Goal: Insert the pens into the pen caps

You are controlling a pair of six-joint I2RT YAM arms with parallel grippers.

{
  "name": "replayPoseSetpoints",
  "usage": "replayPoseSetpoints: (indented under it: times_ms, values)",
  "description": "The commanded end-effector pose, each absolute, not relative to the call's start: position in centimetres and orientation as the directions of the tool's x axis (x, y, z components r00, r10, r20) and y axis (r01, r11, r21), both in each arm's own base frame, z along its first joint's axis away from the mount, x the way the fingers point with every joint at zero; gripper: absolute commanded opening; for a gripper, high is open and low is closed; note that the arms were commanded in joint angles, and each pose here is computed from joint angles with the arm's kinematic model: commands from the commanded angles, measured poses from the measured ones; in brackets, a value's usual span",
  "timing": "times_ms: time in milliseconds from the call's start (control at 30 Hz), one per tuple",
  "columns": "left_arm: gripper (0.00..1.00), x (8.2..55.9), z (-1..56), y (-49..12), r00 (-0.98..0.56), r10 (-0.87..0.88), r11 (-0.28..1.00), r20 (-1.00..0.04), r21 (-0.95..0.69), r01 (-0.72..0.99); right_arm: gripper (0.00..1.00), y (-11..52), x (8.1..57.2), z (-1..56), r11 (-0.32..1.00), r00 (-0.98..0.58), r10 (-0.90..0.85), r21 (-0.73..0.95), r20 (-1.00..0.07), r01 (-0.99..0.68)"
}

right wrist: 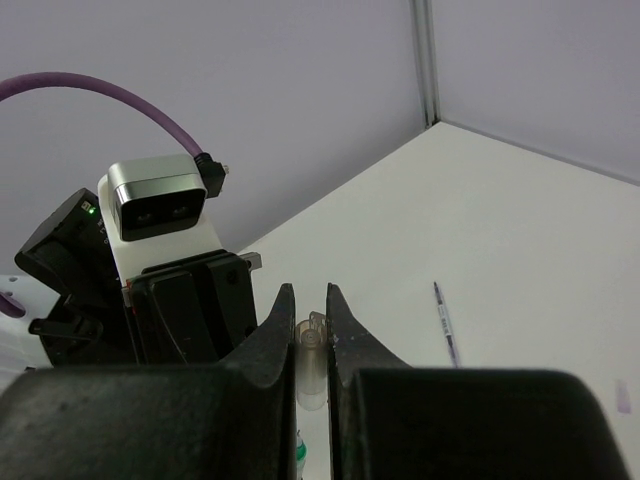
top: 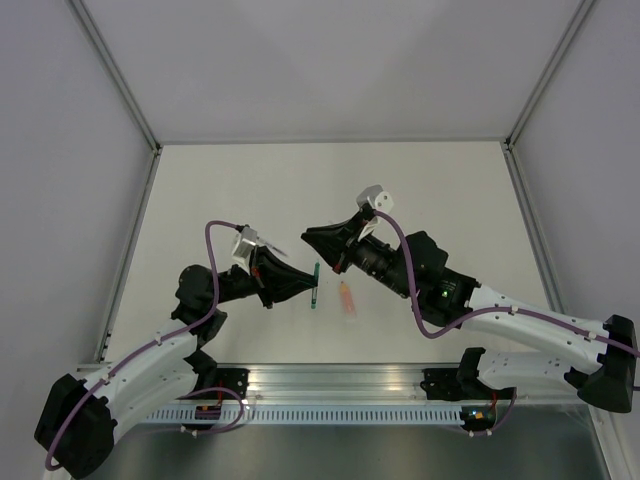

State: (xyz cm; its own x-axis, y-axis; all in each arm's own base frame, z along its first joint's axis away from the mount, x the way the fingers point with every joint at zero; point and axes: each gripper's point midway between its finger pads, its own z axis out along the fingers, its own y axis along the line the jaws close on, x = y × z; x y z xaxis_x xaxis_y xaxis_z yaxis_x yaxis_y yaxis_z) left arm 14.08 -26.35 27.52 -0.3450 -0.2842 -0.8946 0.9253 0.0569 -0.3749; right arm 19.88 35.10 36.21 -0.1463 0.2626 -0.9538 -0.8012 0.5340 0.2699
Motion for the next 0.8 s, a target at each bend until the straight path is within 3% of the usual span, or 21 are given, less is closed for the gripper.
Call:
replayPoseSetpoints:
  times_ms: [0,767]
  values:
    - [0.02,14.2,28.2,-26.3,-0.313,-0.304,0.060,-0.900,-0.346,0.936,0.00,35.1,19.5,36.6,0.514,-0.158,0.273,0.283,-0.949,-0.810]
    - [0.02,14.4,28.1,-26.1,-0.290,-0.308,0.087,-0.906,-0.331,0.940,0.00,35.5,18.0,35.0,0.461,-0.246,0.231,0.329,-0.941,-0.824]
